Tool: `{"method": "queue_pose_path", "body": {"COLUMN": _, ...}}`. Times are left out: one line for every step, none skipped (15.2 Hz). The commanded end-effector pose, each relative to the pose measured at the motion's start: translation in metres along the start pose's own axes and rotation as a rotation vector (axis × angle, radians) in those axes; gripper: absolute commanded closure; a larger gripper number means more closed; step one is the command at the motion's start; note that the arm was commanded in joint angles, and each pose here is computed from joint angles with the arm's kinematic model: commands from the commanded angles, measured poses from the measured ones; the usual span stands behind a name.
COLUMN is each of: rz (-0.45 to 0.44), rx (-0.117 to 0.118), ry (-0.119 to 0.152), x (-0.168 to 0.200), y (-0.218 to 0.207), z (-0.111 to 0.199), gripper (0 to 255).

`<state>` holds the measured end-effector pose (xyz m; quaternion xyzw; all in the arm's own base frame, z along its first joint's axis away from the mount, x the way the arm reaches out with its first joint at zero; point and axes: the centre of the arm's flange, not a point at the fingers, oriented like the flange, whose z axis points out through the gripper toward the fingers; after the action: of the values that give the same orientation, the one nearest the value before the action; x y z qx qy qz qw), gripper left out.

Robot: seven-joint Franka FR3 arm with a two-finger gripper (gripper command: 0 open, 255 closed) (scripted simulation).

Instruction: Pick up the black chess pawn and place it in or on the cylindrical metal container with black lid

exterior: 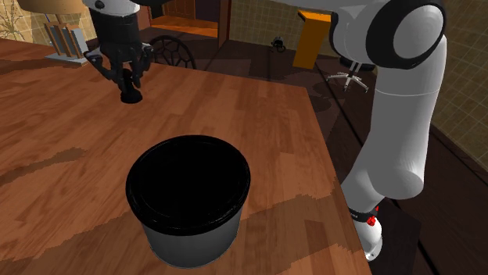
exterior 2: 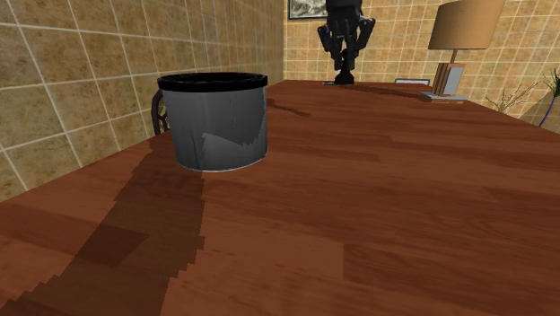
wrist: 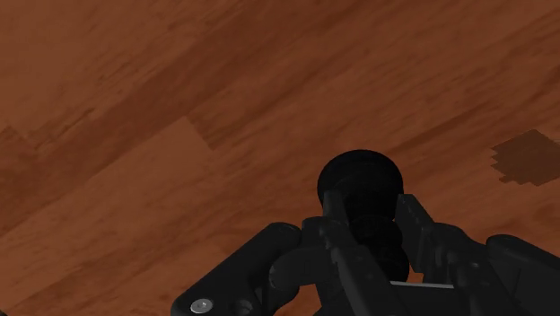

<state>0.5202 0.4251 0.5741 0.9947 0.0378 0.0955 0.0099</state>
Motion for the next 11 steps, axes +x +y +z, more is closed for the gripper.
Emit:
{"method": "queue_pose_path", "body": {"rz": 0.000, "rx": 0.000, "ry": 0.000, "x": 0.003, "y": 0.001, "z": -0.012, "gripper": 255}}
{"method": "queue_pose_path", "body": {"rz": 0.000, "rx": 0.000, "ry": 0.000, "x": 0.004, "y": 0.001, "z": -0.017, "gripper": 255}}
{"method": "queue_pose_path", "body": {"rz": 0.000, "rx": 0.000, "ry": 0.000, "x": 0.005, "y": 0.001, "z": -0.022, "gripper": 255}}
{"method": "queue_pose_path", "body": {"rz": 0.000, "rx": 0.000, "ry": 0.000, "x": 0.006, "y": 0.001, "z": -0.027, "gripper": 255}}
{"method": "queue_pose_path", "body": {"rz": 0.000, "rx": 0.000, "ry": 0.000, "x": 0.007, "y": 0.001, "z": -0.032, "gripper": 255}}
{"method": "queue_pose_path", "body": {"rz": 0.000, "rx": 0.000, "ry": 0.000, "x": 0.008, "y": 0.001, "z": -0.038, "gripper": 255}}
{"method": "queue_pose_path", "body": {"rz": 0.000, "rx": 0.000, "ry": 0.000, "x": 0.009, "y": 0.001, "z": -0.043, "gripper": 255}}
{"method": "queue_pose_path", "body": {"rz": 0.000, "rx": 0.000, "ry": 0.000, "x": 0.010, "y": 0.002, "z": -0.048, "gripper": 255}}
{"method": "queue_pose_path", "body": {"rz": 0.000, "rx": 0.000, "ry": 0.000, "x": 0.011, "y": 0.002, "z": -0.053, "gripper": 255}}
{"method": "queue_pose_path", "body": {"rz": 0.000, "rx": 0.000, "ry": 0.000, "x": 0.012, "y": 0.002, "z": -0.058, "gripper": 255}}
{"method": "queue_pose_path", "body": {"rz": 0.000, "rx": 0.000, "ry": 0.000, "x": 0.013, "y": 0.002, "z": -0.064, "gripper": 255}}
